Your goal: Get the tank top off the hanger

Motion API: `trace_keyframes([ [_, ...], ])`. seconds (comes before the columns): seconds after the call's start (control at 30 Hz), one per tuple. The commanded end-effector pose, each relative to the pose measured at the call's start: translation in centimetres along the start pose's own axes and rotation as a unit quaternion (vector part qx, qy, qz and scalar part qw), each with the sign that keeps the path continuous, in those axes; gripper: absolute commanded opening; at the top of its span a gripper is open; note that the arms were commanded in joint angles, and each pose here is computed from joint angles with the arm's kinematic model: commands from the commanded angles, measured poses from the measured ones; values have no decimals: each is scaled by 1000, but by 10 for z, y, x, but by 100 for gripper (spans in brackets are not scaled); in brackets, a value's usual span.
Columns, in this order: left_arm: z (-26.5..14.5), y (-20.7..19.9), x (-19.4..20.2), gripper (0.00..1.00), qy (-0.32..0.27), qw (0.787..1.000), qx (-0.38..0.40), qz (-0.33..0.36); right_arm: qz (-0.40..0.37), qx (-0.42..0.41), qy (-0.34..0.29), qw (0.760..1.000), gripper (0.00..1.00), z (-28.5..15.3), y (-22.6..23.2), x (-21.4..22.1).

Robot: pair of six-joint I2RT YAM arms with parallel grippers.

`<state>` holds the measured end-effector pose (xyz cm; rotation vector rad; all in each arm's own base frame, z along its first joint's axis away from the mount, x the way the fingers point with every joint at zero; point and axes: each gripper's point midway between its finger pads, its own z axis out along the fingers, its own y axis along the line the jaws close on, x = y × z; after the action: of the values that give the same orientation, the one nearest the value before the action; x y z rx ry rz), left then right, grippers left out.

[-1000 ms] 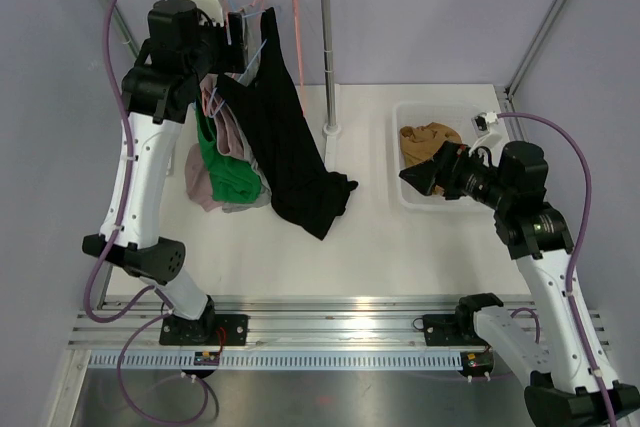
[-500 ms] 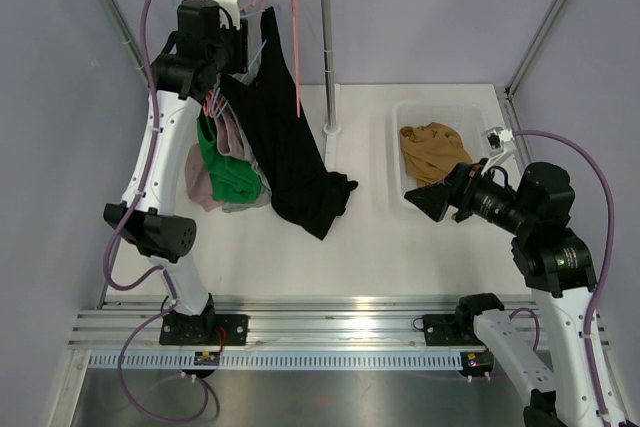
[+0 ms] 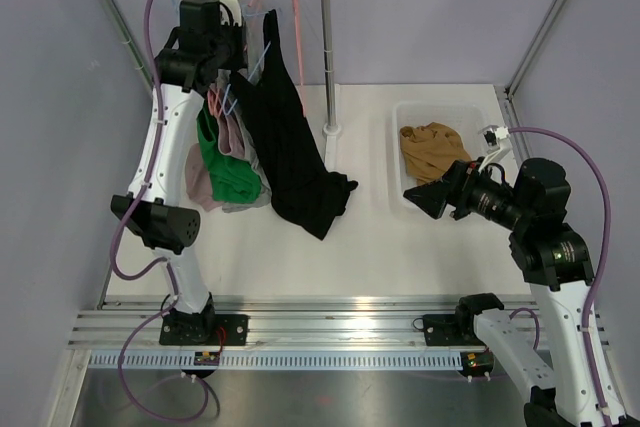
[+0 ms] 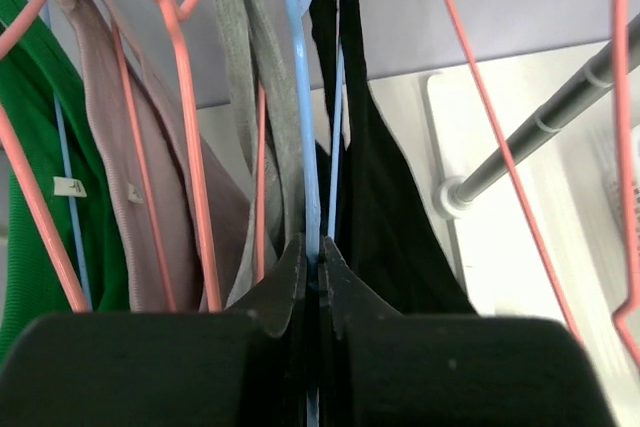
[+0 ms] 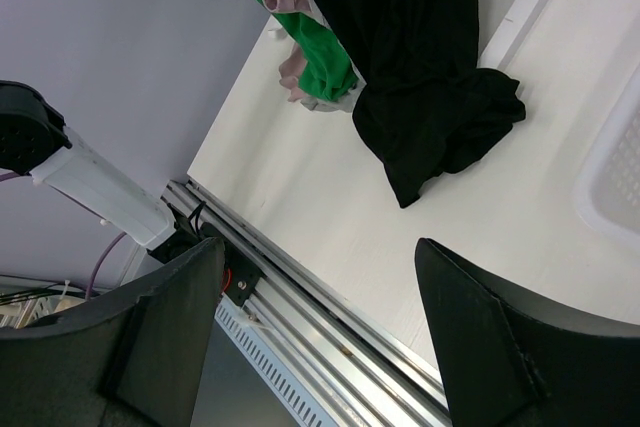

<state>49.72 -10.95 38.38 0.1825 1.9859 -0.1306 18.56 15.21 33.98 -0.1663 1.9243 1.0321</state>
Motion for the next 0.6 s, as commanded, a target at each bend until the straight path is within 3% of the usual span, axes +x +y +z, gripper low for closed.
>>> trace_keyframes([
  [0.0, -32, -12, -49, 0, -80, 996, 30, -23, -20, -22, -11, 999, 84, -4, 14, -12],
  [0.3, -99, -19, -90, 0, -157, 985, 49, -49, -28, -22, -21, 999, 84, -8, 19, -18],
  [0.57, -144, -29, -84, 0, -149, 985, 70, -59, -41, -6, -29, 999, 90, -12, 17, -22],
])
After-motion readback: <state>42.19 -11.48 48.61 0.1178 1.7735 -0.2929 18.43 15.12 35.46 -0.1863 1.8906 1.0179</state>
